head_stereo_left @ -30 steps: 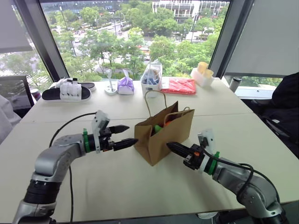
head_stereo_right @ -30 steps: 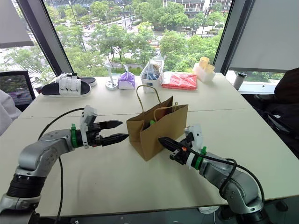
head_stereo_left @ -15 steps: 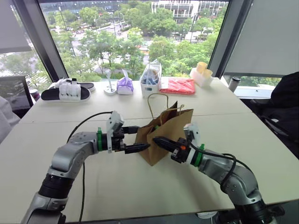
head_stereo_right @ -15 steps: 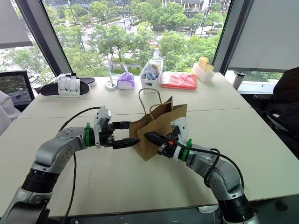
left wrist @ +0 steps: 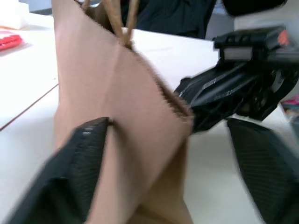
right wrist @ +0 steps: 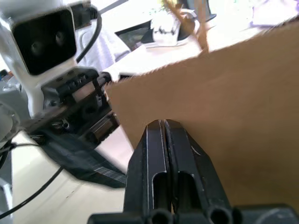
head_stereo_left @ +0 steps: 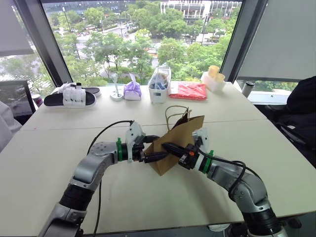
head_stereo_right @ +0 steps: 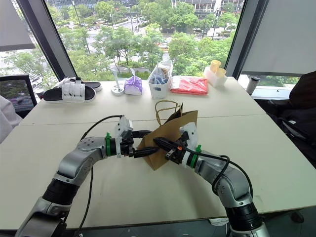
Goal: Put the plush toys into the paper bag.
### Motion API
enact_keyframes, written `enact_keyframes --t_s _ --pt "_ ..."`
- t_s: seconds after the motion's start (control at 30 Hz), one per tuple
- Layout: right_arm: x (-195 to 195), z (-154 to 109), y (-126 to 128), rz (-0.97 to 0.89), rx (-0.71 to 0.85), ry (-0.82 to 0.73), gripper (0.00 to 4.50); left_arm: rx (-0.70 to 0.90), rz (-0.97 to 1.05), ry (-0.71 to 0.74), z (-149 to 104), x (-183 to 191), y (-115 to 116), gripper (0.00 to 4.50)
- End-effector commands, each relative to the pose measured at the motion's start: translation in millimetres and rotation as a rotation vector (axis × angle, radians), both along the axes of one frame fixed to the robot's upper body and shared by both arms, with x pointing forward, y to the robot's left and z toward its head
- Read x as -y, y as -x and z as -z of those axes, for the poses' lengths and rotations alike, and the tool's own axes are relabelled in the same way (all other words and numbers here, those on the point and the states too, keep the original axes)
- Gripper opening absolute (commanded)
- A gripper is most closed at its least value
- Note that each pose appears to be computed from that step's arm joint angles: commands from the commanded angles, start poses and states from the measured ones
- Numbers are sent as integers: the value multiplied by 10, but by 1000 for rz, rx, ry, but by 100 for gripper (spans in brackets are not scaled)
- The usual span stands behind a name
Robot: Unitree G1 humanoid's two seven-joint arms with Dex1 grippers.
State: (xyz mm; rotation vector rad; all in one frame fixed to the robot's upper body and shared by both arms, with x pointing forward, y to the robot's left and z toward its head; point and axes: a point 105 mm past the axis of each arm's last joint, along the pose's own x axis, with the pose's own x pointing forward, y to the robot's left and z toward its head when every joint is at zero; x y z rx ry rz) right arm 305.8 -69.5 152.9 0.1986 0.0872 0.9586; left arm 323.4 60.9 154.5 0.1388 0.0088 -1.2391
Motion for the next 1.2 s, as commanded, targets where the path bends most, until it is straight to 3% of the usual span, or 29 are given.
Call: enact_keyframes --t_s 0.03,0.17,0.2,0.47,0.67,0.83,1.2 --pt "-34 -186 57 -30 67 -24 0 49 -8 -8 -67 30 -33 187" --pt "50 -261 82 -13 74 -45 0 55 -28 -10 -76 12 -74 17" --pt "82 -285 97 -8 76 -50 0 56 -32 -10 -81 9 -82 7" --pt "484 -396 283 50 49 -72 0 134 -36 -8 -272 -59 -130 7" --pt "739 -302 598 28 -28 24 0 188 138 -60 -426 -96 -160 7" --pt "762 -164 812 -12 -87 115 0 234 309 -165 -344 54 -281 7" --pt "763 -125 901 87 -91 84 0 251 316 -183 -143 228 -472 7"
